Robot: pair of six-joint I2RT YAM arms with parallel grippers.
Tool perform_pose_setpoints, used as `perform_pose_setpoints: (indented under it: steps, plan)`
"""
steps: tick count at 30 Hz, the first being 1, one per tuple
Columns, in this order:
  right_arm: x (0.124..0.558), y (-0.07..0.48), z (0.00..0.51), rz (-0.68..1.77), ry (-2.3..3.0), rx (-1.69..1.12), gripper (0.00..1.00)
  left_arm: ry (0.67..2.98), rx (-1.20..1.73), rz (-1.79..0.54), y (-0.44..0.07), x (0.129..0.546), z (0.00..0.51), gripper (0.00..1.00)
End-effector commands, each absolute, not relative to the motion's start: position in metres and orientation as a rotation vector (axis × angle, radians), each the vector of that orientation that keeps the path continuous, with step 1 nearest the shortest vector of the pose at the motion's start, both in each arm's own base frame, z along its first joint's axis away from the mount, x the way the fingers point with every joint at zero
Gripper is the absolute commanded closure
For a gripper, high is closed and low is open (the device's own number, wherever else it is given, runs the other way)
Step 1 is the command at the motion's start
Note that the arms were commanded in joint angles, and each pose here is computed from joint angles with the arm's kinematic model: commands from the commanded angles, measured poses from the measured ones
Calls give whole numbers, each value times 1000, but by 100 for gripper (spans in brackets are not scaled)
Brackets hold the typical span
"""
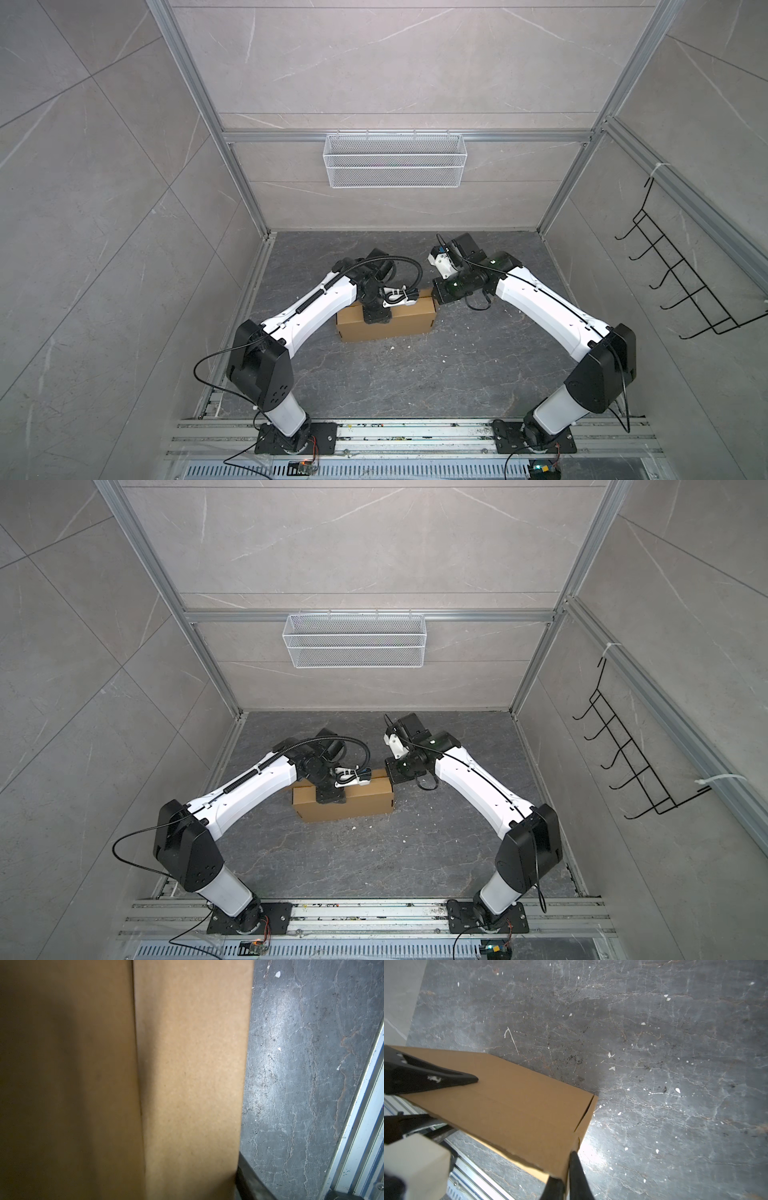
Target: Fold the paper box
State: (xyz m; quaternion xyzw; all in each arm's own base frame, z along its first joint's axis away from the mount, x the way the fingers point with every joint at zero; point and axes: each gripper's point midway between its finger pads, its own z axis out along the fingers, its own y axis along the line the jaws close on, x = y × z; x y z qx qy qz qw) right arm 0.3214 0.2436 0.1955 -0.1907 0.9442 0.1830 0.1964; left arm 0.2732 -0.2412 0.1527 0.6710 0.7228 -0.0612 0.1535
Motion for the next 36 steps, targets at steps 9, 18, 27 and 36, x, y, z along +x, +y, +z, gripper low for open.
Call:
perform_pose_setpoints:
  steps: [9,18,27,36]
  plan:
    - [319,246,200,592,2617,-397,92,2101,1955,-235,-246,266,139,51]
    - [317,243,187,572,2642,-367,94,2098,1954,-230,-246,267,140,51]
    - [313,235,170,517,2675,-386,96,2095,1954,-224,-247,268,142,50]
    - [313,236,174,520,2665,-399,97,2089,1944,-180,-245,272,147,43]
